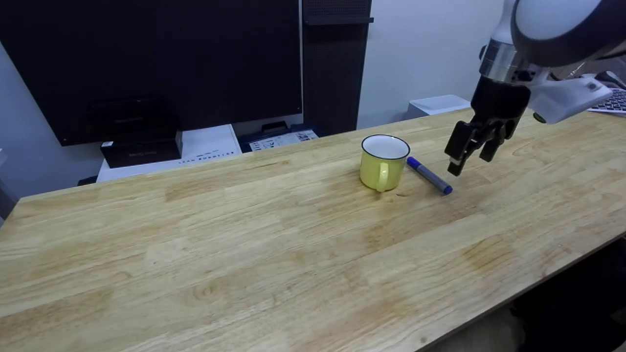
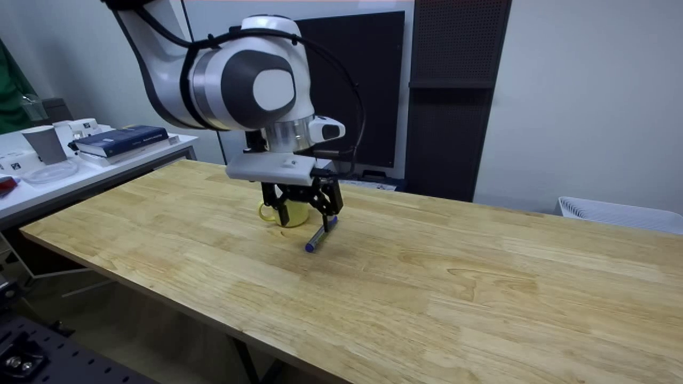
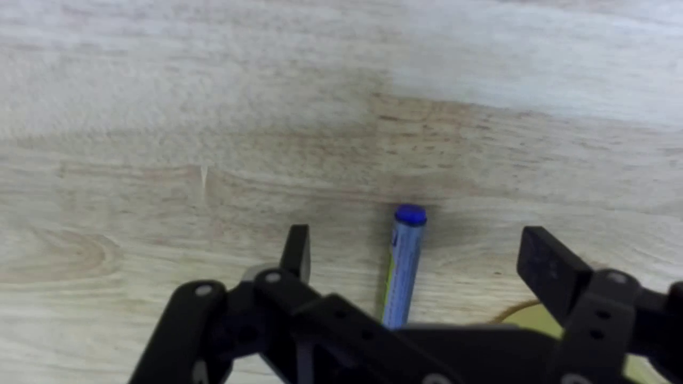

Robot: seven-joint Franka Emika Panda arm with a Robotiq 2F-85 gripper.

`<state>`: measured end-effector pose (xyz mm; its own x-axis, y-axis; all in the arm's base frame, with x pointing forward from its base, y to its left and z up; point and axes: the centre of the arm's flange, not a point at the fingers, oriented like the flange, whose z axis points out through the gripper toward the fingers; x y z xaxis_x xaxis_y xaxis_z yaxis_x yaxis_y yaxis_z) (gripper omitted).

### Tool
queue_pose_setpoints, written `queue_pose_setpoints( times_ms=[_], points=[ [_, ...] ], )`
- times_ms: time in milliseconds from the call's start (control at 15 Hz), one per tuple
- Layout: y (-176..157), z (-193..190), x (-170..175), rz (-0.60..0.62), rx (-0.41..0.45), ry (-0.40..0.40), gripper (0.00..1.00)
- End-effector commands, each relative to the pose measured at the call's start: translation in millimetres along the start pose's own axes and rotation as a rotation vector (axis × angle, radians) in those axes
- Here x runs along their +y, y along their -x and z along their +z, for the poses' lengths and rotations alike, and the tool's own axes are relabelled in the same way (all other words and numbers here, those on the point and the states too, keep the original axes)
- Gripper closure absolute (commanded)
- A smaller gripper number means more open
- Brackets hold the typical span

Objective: Take the blue marker out of the yellow mug

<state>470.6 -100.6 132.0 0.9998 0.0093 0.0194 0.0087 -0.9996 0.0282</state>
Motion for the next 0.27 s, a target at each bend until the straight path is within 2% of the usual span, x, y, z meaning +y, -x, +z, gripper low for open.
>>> queue_pose_setpoints(
  times_ms=[0,200],
  points=[
    [18.1,-50.4,-6.3,0.137,-0.149,-0.004,0.0],
    [35.3,-85.5,-11.9,0.208,-0.244,0.0,0.0]
  ],
)
